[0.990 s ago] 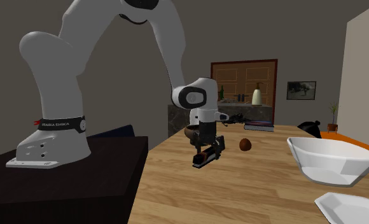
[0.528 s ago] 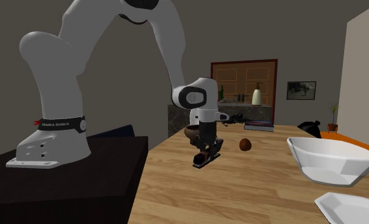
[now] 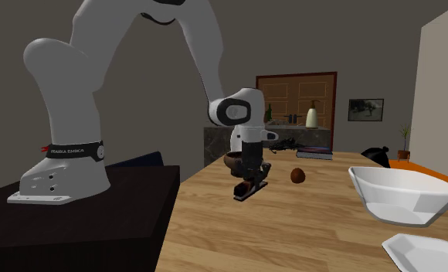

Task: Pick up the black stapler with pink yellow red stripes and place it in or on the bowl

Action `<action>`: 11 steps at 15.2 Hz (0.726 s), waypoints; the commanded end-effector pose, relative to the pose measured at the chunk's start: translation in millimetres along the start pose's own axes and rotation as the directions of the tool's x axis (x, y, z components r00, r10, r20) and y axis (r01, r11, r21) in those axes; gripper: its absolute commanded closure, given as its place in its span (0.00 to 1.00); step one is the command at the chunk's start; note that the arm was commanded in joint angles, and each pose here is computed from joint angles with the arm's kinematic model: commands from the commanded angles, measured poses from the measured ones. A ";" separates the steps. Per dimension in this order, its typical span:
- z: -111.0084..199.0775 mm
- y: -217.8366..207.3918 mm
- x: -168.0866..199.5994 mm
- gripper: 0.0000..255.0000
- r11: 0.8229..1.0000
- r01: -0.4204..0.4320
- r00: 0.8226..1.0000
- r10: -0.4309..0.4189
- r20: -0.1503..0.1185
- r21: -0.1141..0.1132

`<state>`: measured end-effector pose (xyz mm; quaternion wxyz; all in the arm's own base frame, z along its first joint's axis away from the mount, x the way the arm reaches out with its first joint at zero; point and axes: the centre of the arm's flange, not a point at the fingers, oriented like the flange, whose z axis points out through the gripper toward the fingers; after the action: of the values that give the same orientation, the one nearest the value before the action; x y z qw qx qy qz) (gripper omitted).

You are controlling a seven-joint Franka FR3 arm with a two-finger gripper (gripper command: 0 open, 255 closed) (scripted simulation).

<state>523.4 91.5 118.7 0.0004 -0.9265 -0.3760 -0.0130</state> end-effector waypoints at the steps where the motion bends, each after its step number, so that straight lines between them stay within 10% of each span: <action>1: -10.4 0.0 -0.2 1.00 1.000 0.000 1.000 0.000 0.000 0.000; 11: -63.1 0.5 1.1 1.00 1.000 0.000 1.000 0.000 0.000 0.000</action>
<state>522.5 91.8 177.0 0.0004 -0.9265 -0.3762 -0.0130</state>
